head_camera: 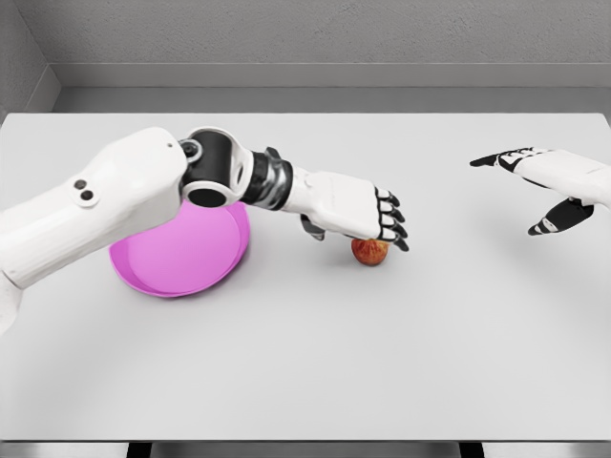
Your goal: Put the apple on the plate with both arms
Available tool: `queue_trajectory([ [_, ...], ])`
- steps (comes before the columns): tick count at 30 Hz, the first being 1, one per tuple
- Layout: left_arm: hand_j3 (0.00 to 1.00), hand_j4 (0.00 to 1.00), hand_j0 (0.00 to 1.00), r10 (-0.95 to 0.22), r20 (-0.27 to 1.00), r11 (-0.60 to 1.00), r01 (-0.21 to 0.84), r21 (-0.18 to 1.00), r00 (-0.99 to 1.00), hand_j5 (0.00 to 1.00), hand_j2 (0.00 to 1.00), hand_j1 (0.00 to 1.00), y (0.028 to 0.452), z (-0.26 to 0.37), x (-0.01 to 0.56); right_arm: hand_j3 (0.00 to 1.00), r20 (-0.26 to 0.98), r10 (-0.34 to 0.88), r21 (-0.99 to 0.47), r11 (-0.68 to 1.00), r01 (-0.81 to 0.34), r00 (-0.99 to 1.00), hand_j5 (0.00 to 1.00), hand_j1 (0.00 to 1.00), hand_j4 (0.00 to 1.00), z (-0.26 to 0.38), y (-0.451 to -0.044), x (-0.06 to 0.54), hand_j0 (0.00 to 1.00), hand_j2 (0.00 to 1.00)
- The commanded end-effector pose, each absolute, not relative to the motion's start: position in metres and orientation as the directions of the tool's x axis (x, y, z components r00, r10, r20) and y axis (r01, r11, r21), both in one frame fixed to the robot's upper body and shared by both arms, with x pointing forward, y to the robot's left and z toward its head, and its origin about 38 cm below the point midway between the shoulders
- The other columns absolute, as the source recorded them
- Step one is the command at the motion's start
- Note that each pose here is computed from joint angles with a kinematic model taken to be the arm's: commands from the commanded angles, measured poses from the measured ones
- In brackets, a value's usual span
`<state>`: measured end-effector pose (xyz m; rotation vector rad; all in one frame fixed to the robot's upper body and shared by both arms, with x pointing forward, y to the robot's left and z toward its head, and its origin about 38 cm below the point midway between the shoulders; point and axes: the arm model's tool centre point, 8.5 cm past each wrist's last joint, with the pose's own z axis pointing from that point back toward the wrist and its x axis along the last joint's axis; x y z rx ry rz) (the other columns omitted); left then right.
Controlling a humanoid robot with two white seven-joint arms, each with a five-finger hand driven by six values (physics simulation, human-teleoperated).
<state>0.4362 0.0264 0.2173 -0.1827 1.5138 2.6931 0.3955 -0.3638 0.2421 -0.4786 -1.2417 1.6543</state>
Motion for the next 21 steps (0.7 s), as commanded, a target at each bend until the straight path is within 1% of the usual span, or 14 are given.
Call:
queue_trajectory([
  [1,1.0,1.0,1.0,-0.003,-0.122,-0.513,-0.104,0.852,-0.992,1.0,1.0,1.0,0.018,0.219,0.433,1.0,0.231,0.865,-0.886,-0.002,-0.463,-0.446,1.0,1.0,1.0,0.242,-0.364,0.395,1.0,1.0],
  [4,1.0,1.0,1.0,0.009,-0.122,-0.515,-0.109,0.85,-0.992,1.0,1.0,1.0,0.013,0.217,0.43,1.0,0.232,0.864,-0.886,-0.001,-0.463,-0.446,1.0,1.0,1.0,0.242,-0.364,0.395,1.0,1.0],
  [9,1.0,1.0,1.0,0.025,-0.175,-0.541,-0.161,0.826,-0.984,1.0,1.0,1.0,0.006,0.218,0.432,1.0,0.232,0.864,-0.886,-0.001,-0.463,-0.446,1.0,1.0,1.0,0.242,-0.364,0.395,1.0,1.0],
  [10,1.0,1.0,1.0,0.033,-0.172,-0.549,-0.161,0.82,-0.985,1.0,1.0,1.0,0.003,0.214,0.431,1.0,0.232,0.864,-0.886,-0.001,-0.463,-0.446,1.0,1.0,1.0,0.242,-0.364,0.395,1.0,1.0],
  [14,1.0,1.0,1.0,0.003,-0.169,-0.594,-0.138,0.793,-0.986,1.0,1.0,1.0,0.005,0.204,0.442,1.0,0.232,0.864,-0.886,-0.002,-0.463,-0.448,1.0,1.0,1.0,0.242,-0.363,0.395,1.0,1.0],
  [21,1.0,1.0,1.0,0.007,-0.161,-0.605,-0.133,0.785,-0.987,1.0,1.0,1.0,0.003,0.197,0.441,1.0,0.232,0.864,-0.886,-0.001,-0.463,-0.446,1.0,1.0,1.0,0.242,-0.364,0.395,1.0,1.0],
])
